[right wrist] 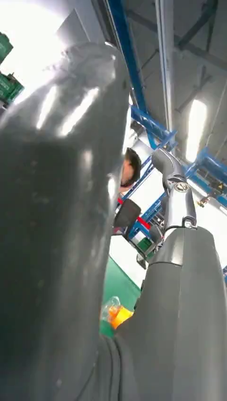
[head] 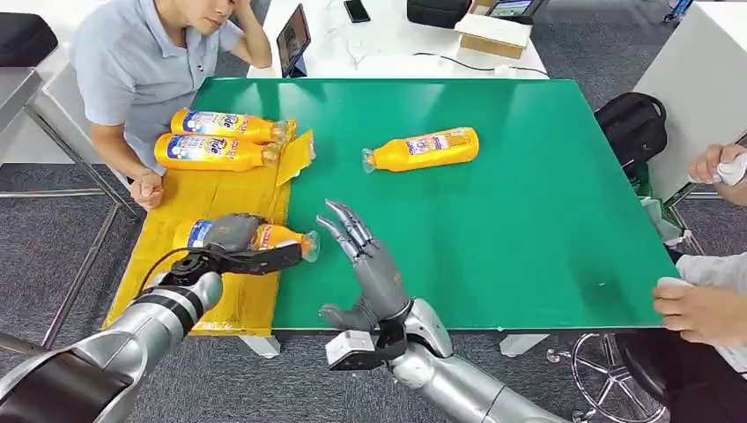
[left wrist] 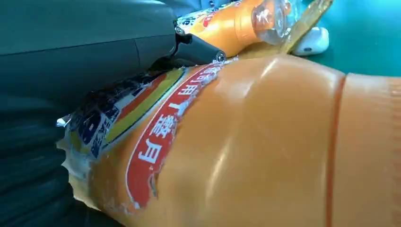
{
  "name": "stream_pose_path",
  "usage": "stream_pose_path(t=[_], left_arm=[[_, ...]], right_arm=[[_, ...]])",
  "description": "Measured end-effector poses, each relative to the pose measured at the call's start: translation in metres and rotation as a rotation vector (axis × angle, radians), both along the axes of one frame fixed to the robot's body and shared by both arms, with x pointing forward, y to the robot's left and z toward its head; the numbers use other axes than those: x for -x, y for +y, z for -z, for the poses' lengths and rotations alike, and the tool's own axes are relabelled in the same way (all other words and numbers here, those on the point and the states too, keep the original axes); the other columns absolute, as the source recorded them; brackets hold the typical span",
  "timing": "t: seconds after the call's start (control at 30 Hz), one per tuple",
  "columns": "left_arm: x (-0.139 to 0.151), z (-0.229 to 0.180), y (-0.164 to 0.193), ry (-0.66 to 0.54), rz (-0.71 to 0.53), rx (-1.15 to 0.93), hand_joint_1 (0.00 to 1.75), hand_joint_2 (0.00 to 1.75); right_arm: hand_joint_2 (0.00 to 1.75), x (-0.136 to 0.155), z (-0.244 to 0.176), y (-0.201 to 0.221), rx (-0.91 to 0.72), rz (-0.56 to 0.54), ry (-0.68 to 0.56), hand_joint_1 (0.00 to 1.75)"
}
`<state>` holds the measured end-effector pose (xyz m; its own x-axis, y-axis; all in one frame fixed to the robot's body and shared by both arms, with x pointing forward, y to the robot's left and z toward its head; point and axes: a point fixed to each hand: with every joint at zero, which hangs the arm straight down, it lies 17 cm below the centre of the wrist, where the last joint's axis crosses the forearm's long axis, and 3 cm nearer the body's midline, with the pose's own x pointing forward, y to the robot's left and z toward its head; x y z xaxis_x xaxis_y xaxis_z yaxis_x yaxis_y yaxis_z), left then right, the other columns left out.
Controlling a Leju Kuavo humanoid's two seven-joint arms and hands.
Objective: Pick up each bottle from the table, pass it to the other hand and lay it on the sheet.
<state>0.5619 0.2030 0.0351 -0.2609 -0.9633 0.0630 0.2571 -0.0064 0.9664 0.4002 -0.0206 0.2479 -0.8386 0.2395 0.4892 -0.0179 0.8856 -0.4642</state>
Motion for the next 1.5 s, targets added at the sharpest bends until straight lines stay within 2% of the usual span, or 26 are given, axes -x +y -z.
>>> stream_pose_path(t=[0.53, 0.57, 0.77, 0.87, 1.07, 1.13, 1.2, 1.3, 1.47, 1.5], left_arm=[[0.006, 0.009, -0.01, 0.043, 0.022, 0.005, 0.26, 1.75], [0.006, 0.009, -0.01, 0.043, 0.022, 0.004, 0.0, 1.75], [0.012, 0.013, -0.018, 0.065, 0.044, 0.057, 0.0, 1.75], [0.02, 0.009, -0.034, 0.097, 0.078, 0.269, 0.0, 1.75], [0.033, -0.006, -0.052, 0.004, 0.116, 0.493, 0.0, 1.75], [0.042, -0.013, -0.059, -0.033, 0.111, 0.628, 0.0, 1.75], [0.053, -0.027, -0.068, -0.057, 0.08, 0.884, 0.0, 1.75], [0.07, -0.044, -0.07, -0.105, 0.017, 1.157, 0.0, 1.75], [0.092, -0.067, -0.061, -0.202, -0.029, 1.33, 0.0, 1.75], [0.097, -0.072, -0.058, -0.223, -0.034, 1.361, 0.0, 1.75]], right_arm=[[0.0, -0.002, 0.006, -0.007, 0.02, 0.007, 0.001, 0.0], [0.0, -0.002, 0.006, -0.007, 0.02, 0.007, 0.001, 0.0], [0.0, -0.005, 0.007, -0.011, -0.001, 0.011, 0.024, 0.0], [0.0, -0.007, 0.009, -0.015, -0.01, 0.015, 0.04, 0.0], [0.0, -0.011, 0.011, -0.023, -0.012, 0.03, 0.046, 0.0], [0.0, -0.014, 0.011, -0.029, -0.019, 0.042, 0.049, 0.0], [0.0, -0.014, 0.012, -0.034, -0.01, 0.058, 0.041, 0.0], [0.0, -0.018, 0.013, -0.049, -0.045, 0.098, 0.061, 0.0], [0.0, -0.022, 0.019, -0.073, -0.07, 0.157, 0.082, 0.0], [1.75, -0.022, 0.021, -0.076, -0.07, 0.165, 0.083, 0.0]])
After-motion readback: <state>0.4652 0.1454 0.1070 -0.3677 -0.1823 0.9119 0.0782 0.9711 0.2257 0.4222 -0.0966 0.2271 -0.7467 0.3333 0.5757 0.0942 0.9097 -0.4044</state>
